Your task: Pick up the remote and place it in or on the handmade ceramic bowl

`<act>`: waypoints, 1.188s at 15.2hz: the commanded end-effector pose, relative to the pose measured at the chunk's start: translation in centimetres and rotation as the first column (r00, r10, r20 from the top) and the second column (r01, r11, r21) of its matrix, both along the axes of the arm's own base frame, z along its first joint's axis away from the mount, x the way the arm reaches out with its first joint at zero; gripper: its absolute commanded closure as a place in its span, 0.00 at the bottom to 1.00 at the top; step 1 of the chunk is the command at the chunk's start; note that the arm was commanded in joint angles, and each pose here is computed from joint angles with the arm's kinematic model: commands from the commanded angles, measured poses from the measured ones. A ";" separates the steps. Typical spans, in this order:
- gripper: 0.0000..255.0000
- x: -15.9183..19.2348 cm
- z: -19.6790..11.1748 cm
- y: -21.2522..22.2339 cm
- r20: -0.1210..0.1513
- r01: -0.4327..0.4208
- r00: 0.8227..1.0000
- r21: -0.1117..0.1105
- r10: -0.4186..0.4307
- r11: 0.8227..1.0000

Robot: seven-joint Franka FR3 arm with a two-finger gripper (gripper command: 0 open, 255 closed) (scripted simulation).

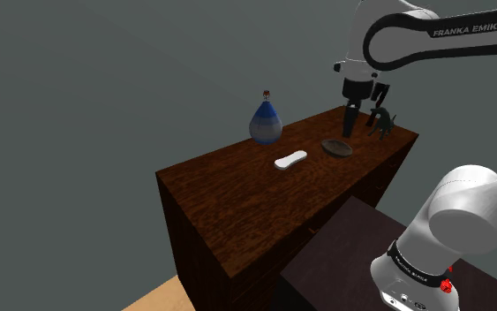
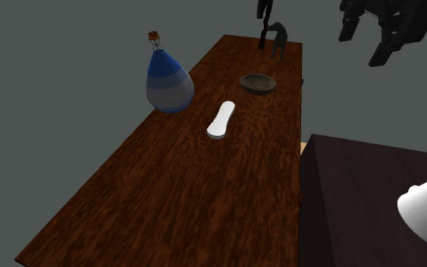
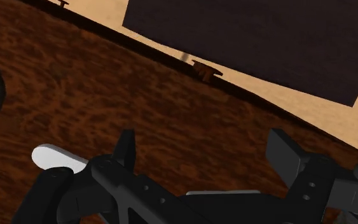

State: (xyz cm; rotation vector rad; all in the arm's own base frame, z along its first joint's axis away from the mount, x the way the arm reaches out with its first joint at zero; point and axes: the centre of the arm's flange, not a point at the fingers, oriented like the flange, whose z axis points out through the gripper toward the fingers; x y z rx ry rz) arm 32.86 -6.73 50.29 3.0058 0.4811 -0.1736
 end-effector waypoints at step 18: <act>0.00 11.4 -16.3 -14.9 0.038 -0.582 0.813 0.087 0.581 0.809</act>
